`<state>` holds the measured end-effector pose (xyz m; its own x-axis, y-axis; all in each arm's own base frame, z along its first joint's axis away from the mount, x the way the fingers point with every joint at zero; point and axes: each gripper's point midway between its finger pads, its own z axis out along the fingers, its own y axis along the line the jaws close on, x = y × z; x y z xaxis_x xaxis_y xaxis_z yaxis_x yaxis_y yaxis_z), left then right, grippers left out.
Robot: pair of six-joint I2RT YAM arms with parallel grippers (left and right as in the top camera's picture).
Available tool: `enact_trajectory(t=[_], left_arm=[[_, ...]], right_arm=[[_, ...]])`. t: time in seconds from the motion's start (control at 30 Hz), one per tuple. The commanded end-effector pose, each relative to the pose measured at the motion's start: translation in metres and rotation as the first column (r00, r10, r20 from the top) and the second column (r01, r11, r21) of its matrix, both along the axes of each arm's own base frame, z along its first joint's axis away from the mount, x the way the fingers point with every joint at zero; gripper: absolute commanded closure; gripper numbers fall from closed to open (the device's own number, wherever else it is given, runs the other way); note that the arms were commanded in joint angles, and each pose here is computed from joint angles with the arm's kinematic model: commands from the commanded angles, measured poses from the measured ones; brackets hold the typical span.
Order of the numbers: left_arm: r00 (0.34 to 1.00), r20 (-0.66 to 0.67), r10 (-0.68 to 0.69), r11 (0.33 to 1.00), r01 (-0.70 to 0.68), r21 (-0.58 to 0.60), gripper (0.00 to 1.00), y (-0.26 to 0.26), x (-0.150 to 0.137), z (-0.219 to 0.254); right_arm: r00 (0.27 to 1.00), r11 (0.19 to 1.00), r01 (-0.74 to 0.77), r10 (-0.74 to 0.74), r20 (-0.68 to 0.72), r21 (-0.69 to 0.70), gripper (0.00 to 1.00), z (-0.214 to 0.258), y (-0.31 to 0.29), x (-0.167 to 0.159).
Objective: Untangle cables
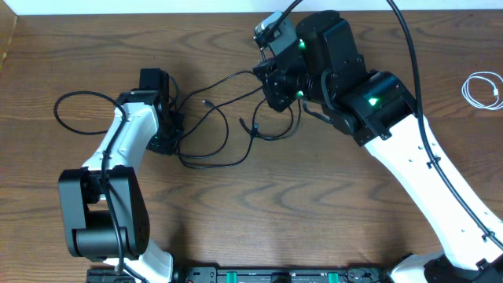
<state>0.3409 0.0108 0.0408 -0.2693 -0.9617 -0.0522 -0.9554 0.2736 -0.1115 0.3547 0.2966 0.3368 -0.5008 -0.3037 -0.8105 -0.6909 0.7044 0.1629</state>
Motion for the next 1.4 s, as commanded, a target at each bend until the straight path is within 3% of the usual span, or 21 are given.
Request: enact_trajectory(t=[0.0, 0.17, 0.33, 0.77, 0.87, 0.97, 1.03, 1.1, 1.2, 1.27, 1.37], left_arm=[[1.000, -0.007, 0.005, 0.999, -0.005, 0.040, 0.91, 0.009, -0.001, -0.003], [1.000, -0.008, 0.010, 0.997, -0.009, 0.080, 0.88, 0.016, -0.001, -0.002], [1.000, -0.007, 0.010, 0.997, -0.010, 0.080, 0.87, 0.016, -0.001, -0.002], [1.000, -0.007, 0.010, 0.997, -0.009, 0.081, 0.87, 0.016, -0.001, -0.002], [1.000, 0.003, 0.000, 0.997, 0.000, 0.081, 0.87, 0.016, 0.002, 0.000], [0.989, 0.052, -0.139, 0.986, 0.133, 0.102, 0.87, 0.015, 0.019, 0.007], [0.988, 0.054, -0.142, 0.985, 0.136, 0.108, 0.86, 0.019, 0.020, 0.008], [0.992, 0.040, -0.119, 0.987, 0.114, 0.111, 0.87, 0.027, 0.016, 0.008], [1.000, -0.002, -0.007, 0.995, 0.007, 0.098, 0.87, 0.050, 0.001, 0.006], [0.996, -0.032, 0.084, 0.993, -0.081, 0.090, 0.87, 0.069, -0.011, 0.005], [0.988, -0.056, 0.147, 0.987, -0.143, 0.072, 0.87, 0.085, -0.022, 0.004]], right_arm=[[0.999, 0.999, 0.029, -0.029, 0.013, 0.025, 0.99, 0.014, -0.006, -0.002], [0.997, 0.999, 0.045, -0.045, -0.068, -0.011, 0.87, -0.002, -0.012, -0.011], [0.988, 0.994, 0.059, -0.072, -0.140, -0.092, 0.85, -0.023, -0.026, -0.022], [0.968, 0.977, 0.152, -0.178, -0.178, -0.152, 0.78, -0.049, -0.031, -0.003], [0.943, 0.973, 0.177, -0.210, -0.257, -0.146, 0.69, -0.073, -0.019, 0.005], [0.925, 0.981, 0.120, -0.165, -0.341, -0.149, 0.56, -0.106, -0.001, 0.009], [0.917, 0.988, 0.081, -0.125, -0.378, -0.130, 0.55, -0.123, 0.015, 0.011], [0.913, 0.995, 0.027, -0.065, -0.402, -0.099, 0.54, -0.137, 0.033, 0.012], [0.911, 0.990, -0.134, 0.104, -0.398, -0.049, 0.49, -0.161, 0.069, 0.006], [0.912, 0.984, -0.172, 0.140, -0.386, -0.050, 0.46, -0.181, 0.088, 0.008], [0.915, 0.963, -0.263, 0.227, -0.334, -0.064, 0.35, -0.211, 0.116, 0.007]])
